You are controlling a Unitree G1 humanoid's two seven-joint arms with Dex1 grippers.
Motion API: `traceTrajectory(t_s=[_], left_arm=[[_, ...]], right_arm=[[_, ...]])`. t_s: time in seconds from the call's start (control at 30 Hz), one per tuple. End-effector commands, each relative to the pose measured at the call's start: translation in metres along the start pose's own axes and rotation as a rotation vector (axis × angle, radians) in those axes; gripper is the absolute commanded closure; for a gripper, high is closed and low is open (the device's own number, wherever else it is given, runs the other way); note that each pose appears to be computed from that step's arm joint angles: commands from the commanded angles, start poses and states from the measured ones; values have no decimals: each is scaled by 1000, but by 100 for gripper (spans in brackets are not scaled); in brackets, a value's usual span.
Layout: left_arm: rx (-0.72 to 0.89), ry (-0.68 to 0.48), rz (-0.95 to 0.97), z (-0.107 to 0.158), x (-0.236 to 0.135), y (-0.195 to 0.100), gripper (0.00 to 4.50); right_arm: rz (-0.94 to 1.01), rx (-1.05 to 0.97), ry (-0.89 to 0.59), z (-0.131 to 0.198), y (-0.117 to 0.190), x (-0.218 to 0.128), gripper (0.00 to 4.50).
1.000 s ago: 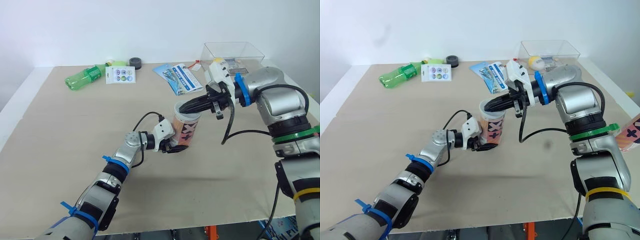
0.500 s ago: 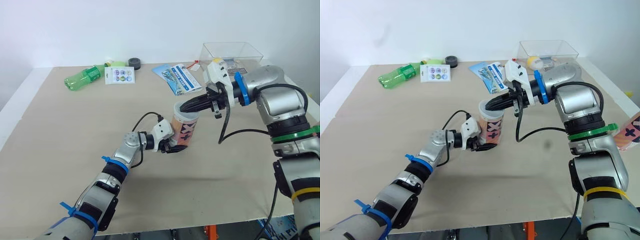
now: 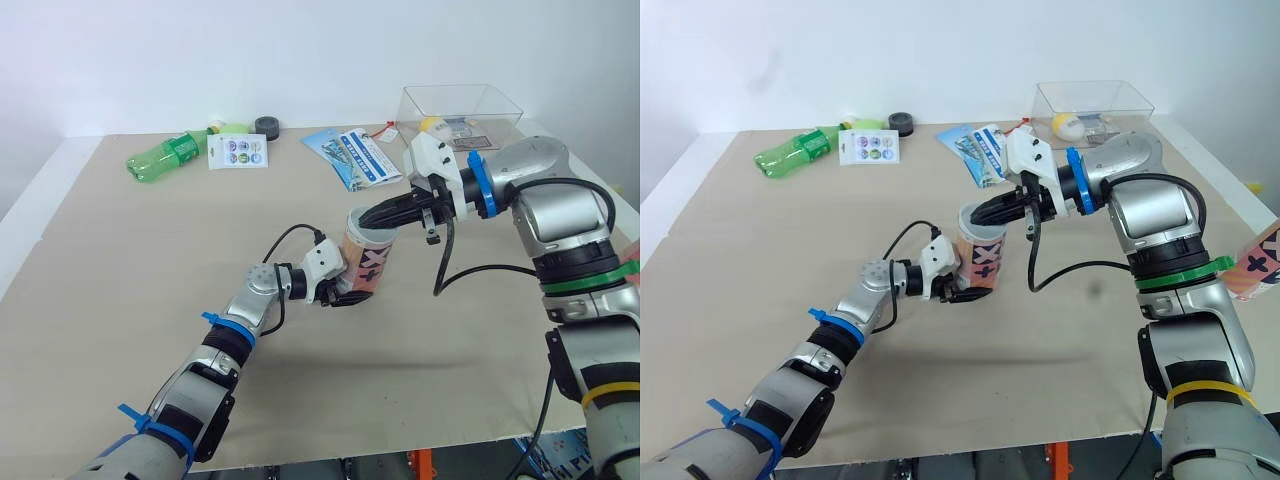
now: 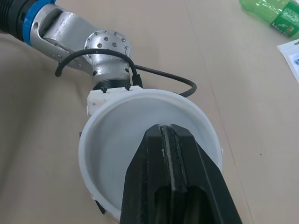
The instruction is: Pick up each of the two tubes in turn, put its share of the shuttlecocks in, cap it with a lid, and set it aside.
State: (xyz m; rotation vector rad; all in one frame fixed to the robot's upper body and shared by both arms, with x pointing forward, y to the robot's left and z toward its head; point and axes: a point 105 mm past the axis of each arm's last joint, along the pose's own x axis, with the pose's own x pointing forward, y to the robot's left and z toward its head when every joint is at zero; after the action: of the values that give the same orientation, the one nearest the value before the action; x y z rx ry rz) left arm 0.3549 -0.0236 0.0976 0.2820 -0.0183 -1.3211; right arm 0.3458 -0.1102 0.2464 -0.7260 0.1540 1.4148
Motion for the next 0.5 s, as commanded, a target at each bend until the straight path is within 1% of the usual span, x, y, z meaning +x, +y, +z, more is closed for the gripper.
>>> traceTrajectory(t_s=[0.03,0.3,0.5], left_arm=[[5,-8,-27,3,3,-5,145],[-9,-28,-29,6,4,-5,145],[-8,-31,-35,7,6,-6,145]], right_arm=[[36,23,64,-16,7,10,447],[80,-70,26,-6,17,21,447],[98,-81,56,-9,19,33,447]])
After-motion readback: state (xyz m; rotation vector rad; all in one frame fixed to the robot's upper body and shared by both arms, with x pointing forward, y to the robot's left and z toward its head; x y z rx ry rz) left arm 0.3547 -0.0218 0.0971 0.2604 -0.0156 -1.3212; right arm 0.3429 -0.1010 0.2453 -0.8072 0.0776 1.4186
